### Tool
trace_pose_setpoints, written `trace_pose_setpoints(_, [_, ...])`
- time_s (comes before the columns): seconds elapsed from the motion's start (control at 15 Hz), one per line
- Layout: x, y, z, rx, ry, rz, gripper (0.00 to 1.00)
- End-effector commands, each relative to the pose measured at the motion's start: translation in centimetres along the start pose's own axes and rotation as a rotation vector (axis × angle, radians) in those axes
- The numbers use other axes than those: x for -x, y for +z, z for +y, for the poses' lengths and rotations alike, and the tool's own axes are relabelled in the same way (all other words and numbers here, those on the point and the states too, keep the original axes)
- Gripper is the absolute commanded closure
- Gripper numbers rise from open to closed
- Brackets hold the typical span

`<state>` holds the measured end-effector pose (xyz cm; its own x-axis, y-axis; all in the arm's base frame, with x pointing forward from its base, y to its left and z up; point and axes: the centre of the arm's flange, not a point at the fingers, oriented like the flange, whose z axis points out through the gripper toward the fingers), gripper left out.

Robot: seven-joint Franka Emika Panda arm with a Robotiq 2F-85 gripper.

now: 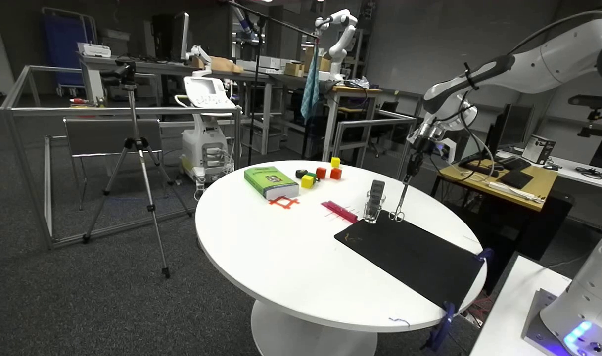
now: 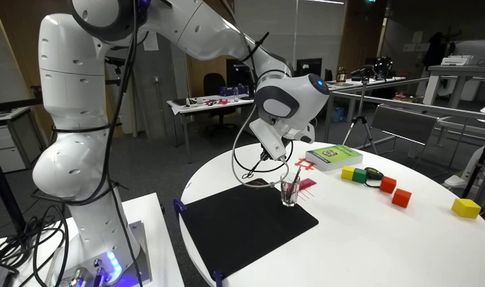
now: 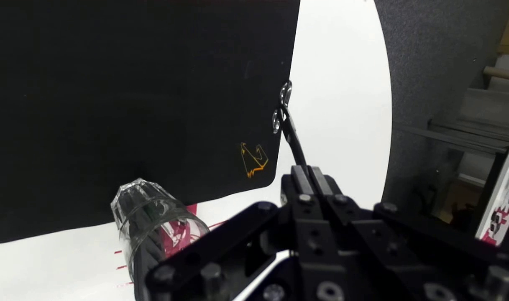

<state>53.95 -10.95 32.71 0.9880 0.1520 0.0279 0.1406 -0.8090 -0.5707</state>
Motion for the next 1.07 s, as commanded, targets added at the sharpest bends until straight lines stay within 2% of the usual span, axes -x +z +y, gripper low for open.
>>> trace_pose_setpoints(0.0, [0.3,0.7,1.7,-0.039,0.006,-0.005,0.99])
trace_pose_setpoints(0.47, [0.4,4.2,4.7,-0.017,0.063,-0.057,0.99])
trace_pose_setpoints(1.0, [-1.2,7.7,5.0,0.041,0.031,-0.025,0.99])
